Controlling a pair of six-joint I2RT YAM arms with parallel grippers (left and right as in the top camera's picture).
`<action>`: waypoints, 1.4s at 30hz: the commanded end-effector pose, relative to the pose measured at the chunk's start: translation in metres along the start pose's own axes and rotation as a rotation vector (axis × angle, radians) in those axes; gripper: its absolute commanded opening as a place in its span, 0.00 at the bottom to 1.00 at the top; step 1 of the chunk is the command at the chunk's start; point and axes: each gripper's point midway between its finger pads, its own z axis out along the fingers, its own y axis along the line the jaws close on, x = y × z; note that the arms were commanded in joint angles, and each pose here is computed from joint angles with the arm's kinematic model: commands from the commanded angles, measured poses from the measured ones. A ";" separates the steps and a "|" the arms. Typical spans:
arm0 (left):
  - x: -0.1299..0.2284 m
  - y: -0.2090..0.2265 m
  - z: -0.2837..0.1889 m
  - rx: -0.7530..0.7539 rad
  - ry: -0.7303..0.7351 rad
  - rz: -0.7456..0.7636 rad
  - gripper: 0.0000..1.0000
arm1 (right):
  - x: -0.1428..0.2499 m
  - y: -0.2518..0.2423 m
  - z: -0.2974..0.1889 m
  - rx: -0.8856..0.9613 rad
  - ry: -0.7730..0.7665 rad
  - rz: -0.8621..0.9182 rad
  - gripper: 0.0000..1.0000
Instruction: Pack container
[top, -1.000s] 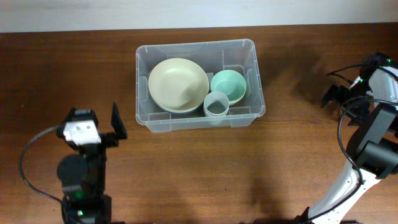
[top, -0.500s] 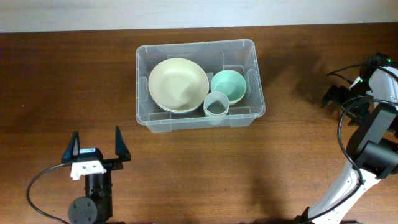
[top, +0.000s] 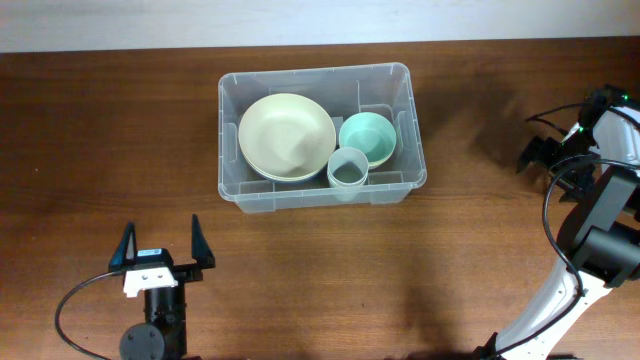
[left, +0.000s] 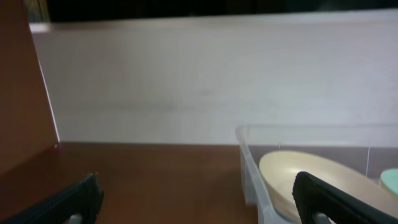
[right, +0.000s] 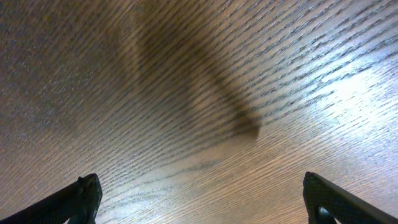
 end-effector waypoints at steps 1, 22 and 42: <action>0.014 -0.001 -0.001 0.004 0.050 0.019 1.00 | -0.001 -0.002 -0.006 -0.002 -0.014 -0.003 0.99; 0.055 -0.001 -0.006 0.009 0.217 0.045 1.00 | -0.001 -0.002 -0.006 -0.002 -0.014 -0.003 0.99; 0.055 -0.001 -0.006 0.009 0.218 0.045 1.00 | -0.001 -0.002 -0.006 -0.002 -0.014 -0.003 0.99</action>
